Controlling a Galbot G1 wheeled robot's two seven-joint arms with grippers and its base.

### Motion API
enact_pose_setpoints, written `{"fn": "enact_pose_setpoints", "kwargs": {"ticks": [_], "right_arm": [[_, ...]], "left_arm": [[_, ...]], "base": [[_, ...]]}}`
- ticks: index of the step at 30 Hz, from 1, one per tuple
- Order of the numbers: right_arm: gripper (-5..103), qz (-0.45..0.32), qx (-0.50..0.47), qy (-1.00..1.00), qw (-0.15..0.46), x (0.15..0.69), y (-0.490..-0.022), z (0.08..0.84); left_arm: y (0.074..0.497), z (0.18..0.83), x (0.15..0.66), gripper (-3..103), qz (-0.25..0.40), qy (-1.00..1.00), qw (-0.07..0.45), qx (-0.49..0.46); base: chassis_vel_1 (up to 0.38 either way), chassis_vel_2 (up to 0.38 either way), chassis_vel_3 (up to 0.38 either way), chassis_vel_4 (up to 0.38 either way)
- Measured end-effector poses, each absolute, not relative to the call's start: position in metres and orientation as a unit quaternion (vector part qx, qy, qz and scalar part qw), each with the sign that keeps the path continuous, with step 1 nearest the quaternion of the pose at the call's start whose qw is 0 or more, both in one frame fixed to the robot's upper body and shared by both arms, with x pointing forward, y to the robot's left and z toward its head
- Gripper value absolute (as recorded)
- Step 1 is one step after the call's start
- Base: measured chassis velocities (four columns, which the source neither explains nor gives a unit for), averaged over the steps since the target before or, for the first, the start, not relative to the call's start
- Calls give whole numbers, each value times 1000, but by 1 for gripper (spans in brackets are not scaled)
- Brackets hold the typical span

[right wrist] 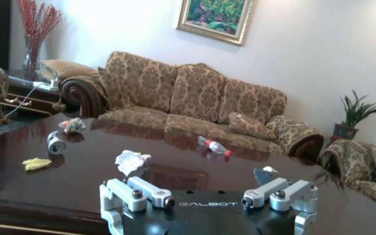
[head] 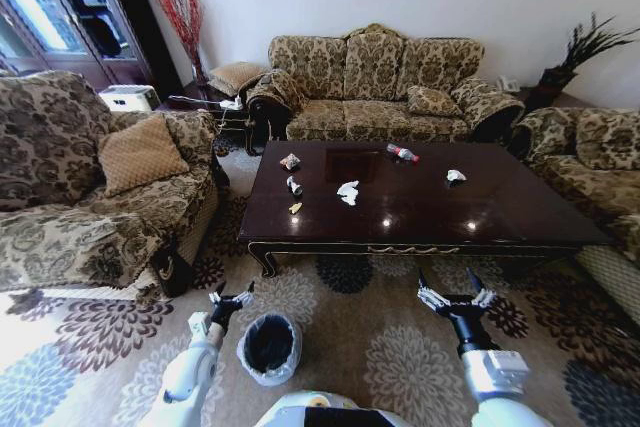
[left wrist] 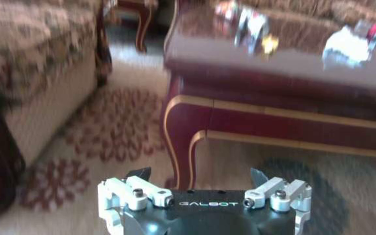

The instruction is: Move to the front of the table and place the trash on the table into the trash bin.

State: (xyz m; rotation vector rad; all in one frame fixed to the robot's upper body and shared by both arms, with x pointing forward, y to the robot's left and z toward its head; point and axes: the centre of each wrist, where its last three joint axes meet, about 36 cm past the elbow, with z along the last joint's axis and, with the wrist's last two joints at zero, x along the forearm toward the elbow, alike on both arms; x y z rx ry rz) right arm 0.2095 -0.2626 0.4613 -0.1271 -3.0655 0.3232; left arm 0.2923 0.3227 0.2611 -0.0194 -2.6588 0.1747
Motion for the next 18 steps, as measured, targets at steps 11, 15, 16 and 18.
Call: {"fn": "enact_pose_setpoints", "kwargs": {"ticks": [11, 15, 16, 18], "right_arm": [[100, 101, -47, -994, 20, 209, -264, 456], [100, 98, -50, -994, 17, 209, -263, 456], [100, 97, -51, -994, 16, 208, -263, 456], [100, 97, -51, -994, 15, 207, -263, 457]], "left_arm": [[336, 190, 278, 100, 54, -942, 330, -1], [337, 165, 275, 100, 61, -932, 356, 0], [336, 157, 274, 100, 64, -929, 363, 2], [335, 149, 274, 100, 69, -926, 371, -1]], "base": [[0, 0, 0, 0], [0, 0, 0, 0], [0, 0, 0, 0], [0, 0, 0, 0]]}}
